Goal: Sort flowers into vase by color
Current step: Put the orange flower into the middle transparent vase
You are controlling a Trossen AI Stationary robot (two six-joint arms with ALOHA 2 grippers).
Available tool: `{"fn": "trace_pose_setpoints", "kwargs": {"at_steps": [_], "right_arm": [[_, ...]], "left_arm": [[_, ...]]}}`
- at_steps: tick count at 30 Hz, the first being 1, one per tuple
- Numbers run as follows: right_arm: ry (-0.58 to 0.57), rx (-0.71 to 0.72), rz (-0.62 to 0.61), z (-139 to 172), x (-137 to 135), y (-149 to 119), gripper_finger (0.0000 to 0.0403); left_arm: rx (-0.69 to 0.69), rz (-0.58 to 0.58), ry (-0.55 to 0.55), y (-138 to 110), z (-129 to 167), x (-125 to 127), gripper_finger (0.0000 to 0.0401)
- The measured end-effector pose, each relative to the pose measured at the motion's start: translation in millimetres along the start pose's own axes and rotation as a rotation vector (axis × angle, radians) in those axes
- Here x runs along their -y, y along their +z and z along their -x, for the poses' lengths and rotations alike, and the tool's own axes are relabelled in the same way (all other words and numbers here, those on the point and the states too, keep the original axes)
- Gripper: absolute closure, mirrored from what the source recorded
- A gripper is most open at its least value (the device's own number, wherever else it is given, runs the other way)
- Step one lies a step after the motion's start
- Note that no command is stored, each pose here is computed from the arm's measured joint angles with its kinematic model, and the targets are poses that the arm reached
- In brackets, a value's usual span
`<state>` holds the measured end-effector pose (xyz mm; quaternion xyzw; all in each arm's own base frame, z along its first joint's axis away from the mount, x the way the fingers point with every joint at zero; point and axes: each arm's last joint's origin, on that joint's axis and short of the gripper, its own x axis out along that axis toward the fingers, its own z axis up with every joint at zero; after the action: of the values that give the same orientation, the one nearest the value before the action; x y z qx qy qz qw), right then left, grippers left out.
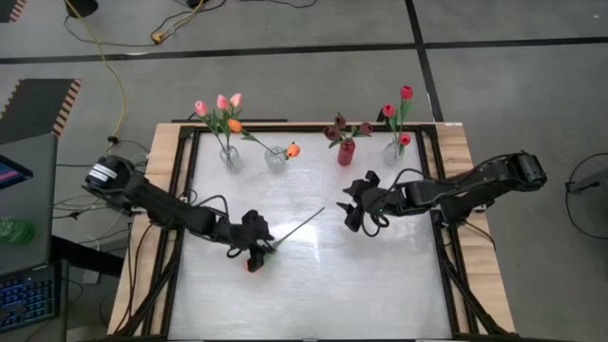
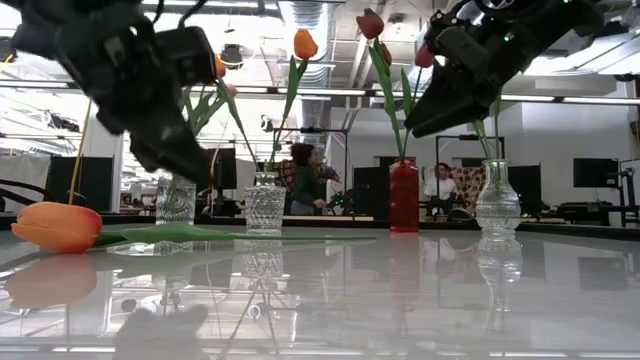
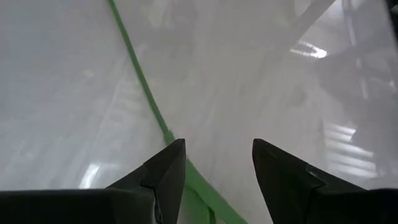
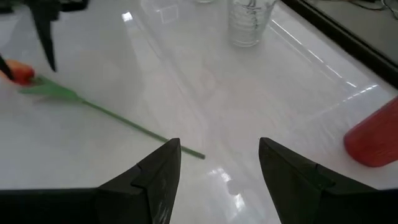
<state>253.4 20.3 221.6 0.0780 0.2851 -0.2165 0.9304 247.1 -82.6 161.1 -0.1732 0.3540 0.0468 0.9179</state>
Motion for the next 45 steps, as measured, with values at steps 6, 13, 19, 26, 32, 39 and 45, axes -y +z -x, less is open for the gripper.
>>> {"fn": "trace_pose_setpoints", "kwargs": {"at_steps": [6, 13, 19, 26, 32, 39, 45], "right_arm": [[0.029, 0.002, 0.015, 3, -7, -2, 0.0159], [0.059, 0.009, 0.029, 7, -14, -4, 0.0159], [0.076, 0.020, 0.030, 9, -18, -4, 0.0159], [0.075, 0.020, 0.030, 9, -18, -4, 0.0159], [0.076, 0.022, 0.028, 9, -18, -4, 0.0159], [0.124, 0.100, 0.161, 13, -27, 1, 0.0159], [0.177, 0.179, 0.311, 21, -39, 3, 0.0159]], "left_arm": [[-0.060, -0.003, 0.029, -13, -22, -2, 0.0227], [-0.100, 0.017, 0.084, -25, -38, -7, 0.0227], [-0.101, 0.021, 0.103, -27, -41, -8, 0.0228], [-0.100, 0.025, 0.116, -28, -42, -9, 0.0269], [-0.096, 0.038, 0.121, -28, -42, -9, 0.0323], [-0.050, 0.083, 0.102, -23, -44, -10, 0.0368], [-0.051, 0.172, 0.085, -19, -45, -14, 0.0389]]}}
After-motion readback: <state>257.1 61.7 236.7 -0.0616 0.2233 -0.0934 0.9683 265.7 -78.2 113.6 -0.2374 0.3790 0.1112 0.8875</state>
